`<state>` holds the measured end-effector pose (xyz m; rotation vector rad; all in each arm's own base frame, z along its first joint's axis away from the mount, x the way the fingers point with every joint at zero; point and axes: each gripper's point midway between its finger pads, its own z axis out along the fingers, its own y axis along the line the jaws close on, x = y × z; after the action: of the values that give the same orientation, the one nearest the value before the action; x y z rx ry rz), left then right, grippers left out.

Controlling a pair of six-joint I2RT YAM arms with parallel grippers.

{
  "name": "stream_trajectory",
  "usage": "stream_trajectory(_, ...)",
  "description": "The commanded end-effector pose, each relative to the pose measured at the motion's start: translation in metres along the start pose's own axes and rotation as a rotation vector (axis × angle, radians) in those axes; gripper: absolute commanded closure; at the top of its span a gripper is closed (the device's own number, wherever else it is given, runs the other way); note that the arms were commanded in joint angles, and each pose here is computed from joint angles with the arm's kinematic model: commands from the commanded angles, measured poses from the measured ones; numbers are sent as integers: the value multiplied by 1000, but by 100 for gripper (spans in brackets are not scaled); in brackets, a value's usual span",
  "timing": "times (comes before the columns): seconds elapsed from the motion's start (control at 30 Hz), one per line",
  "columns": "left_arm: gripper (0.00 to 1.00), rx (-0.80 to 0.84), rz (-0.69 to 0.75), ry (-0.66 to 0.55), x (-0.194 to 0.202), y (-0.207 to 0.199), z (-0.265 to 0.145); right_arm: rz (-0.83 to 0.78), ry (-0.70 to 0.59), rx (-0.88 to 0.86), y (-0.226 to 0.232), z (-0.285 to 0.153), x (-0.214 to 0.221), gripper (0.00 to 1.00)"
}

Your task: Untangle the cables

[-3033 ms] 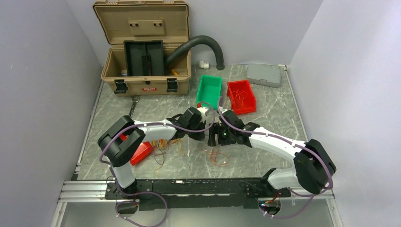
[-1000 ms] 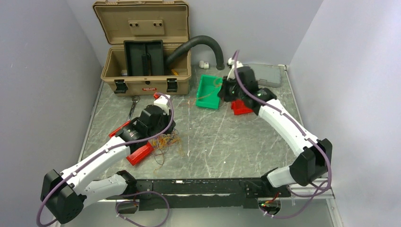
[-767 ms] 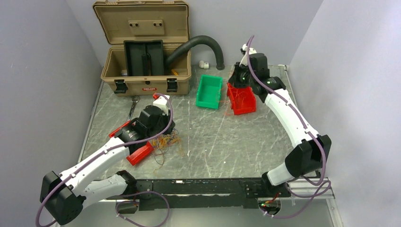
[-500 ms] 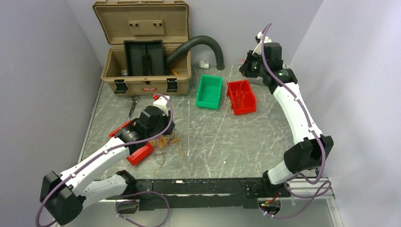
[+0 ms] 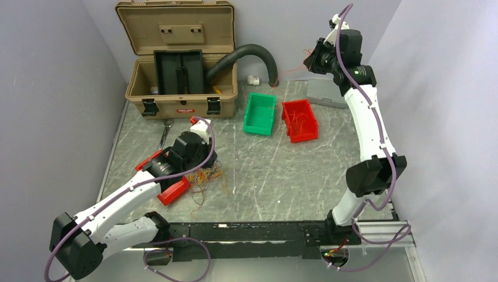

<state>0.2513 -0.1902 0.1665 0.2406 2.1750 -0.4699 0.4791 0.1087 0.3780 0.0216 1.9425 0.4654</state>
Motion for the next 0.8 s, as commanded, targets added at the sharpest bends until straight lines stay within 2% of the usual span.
stream_trajectory(0.0,74,-4,-8,-31,-10,0,-5,12,-25,-10,2,-1,-17,100)
stream_trajectory(0.33,74,1,-16,-18,-1,1,-4,19,-16,56,-26,6,-11,100)
stream_trajectory(0.77,73,-32,-39,-22,8,11,-12,52,127,125,-61,27,68,100)
